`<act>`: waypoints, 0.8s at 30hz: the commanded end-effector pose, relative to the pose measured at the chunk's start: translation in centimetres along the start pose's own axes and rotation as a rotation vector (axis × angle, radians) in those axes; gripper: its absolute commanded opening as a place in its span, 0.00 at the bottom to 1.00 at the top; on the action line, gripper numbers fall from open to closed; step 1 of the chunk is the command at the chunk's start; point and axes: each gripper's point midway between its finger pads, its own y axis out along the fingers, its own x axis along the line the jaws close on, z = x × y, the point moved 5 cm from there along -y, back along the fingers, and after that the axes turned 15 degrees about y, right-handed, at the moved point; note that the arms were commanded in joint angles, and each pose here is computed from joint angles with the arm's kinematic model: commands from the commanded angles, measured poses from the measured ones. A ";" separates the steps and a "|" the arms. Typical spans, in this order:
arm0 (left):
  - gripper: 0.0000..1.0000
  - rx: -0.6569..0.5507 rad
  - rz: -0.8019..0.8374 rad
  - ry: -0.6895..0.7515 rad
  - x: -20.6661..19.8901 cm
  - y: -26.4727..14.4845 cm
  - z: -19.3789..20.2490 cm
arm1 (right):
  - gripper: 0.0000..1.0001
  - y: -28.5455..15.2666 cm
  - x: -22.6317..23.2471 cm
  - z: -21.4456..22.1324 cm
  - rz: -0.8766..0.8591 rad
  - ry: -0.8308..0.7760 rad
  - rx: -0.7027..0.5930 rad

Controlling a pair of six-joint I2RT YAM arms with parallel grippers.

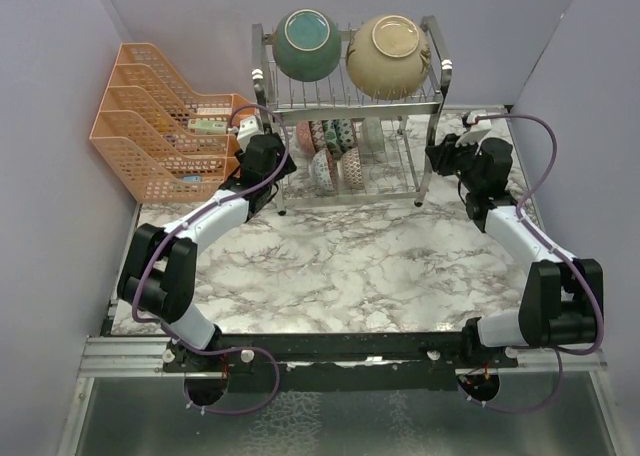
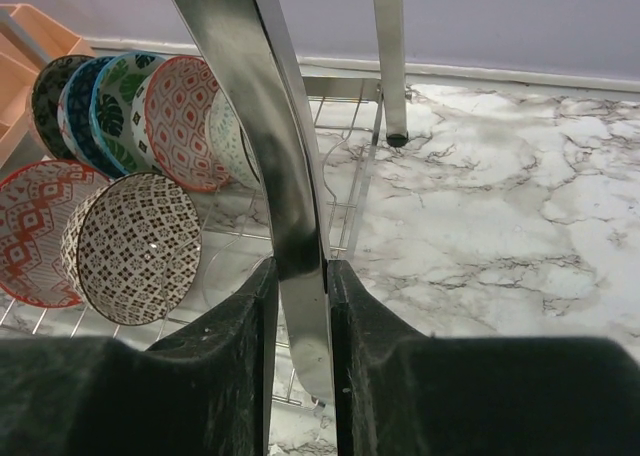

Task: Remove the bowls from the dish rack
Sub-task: Adjust the dish rack at the center of the board.

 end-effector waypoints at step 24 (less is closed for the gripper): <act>0.96 -0.053 0.124 0.051 2.7 -7.3 0.4 | 1.00 -6.1 4.5 -1.8 -0.072 0.056 -0.031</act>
